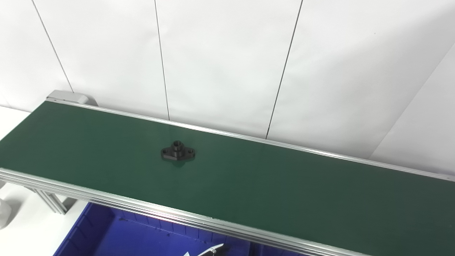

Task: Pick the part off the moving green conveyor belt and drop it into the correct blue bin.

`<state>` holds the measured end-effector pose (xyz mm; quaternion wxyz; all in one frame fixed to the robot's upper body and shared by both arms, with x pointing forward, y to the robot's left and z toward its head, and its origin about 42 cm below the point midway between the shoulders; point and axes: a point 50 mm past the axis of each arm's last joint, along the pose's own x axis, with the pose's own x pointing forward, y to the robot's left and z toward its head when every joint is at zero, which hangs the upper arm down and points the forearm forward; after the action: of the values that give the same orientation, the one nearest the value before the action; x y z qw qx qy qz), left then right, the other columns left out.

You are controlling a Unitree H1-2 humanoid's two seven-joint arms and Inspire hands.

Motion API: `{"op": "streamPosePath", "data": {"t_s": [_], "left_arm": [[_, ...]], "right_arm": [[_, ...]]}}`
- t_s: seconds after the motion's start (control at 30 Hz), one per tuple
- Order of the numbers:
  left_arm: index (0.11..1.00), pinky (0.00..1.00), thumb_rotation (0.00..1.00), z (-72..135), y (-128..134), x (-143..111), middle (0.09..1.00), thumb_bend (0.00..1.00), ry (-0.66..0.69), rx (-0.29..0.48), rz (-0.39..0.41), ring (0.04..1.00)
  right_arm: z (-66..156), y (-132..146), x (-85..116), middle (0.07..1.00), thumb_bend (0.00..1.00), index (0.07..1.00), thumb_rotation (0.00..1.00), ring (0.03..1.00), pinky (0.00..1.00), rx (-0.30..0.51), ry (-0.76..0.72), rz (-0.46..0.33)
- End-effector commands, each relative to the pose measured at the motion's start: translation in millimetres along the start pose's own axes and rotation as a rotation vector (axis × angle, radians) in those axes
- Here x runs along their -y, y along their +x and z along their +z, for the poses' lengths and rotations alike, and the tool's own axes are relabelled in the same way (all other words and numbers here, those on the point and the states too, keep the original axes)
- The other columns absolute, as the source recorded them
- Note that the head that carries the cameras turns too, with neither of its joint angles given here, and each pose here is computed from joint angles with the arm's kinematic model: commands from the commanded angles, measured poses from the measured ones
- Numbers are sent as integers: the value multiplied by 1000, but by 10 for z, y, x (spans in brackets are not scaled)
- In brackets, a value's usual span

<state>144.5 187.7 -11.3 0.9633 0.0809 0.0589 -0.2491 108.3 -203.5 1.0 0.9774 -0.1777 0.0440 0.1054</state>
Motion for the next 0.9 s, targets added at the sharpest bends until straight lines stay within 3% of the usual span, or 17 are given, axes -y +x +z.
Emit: {"op": "streamPosePath", "data": {"t_s": [0.0,0.1,0.37,0.5,0.57,0.67,0.87], "left_arm": [[896,786,424,59,21,-55,932,795,5,46,16,895],[896,785,420,70,8,-62,932,791,12,49,15,897],[894,782,430,71,12,-58,927,792,30,49,20,888],[893,791,436,64,31,-51,923,794,37,47,21,892],[893,801,420,63,37,-46,925,788,32,47,22,898],[893,794,409,62,45,-44,926,789,24,48,25,894],[908,781,416,62,53,-55,942,782,36,48,17,901]], "right_arm": [[158,7,23,957,767,999,511,908,804,103,23,-60],[335,-24,13,910,770,970,481,855,727,183,-15,-123],[764,27,83,801,774,923,338,755,671,406,2,-217],[1057,175,287,823,763,944,336,773,774,538,2,-228],[1169,247,369,826,777,945,320,779,777,578,13,-232],[1306,361,470,828,808,951,208,783,736,622,15,-227],[1688,711,705,845,828,948,229,772,694,668,-164,-213]]}}
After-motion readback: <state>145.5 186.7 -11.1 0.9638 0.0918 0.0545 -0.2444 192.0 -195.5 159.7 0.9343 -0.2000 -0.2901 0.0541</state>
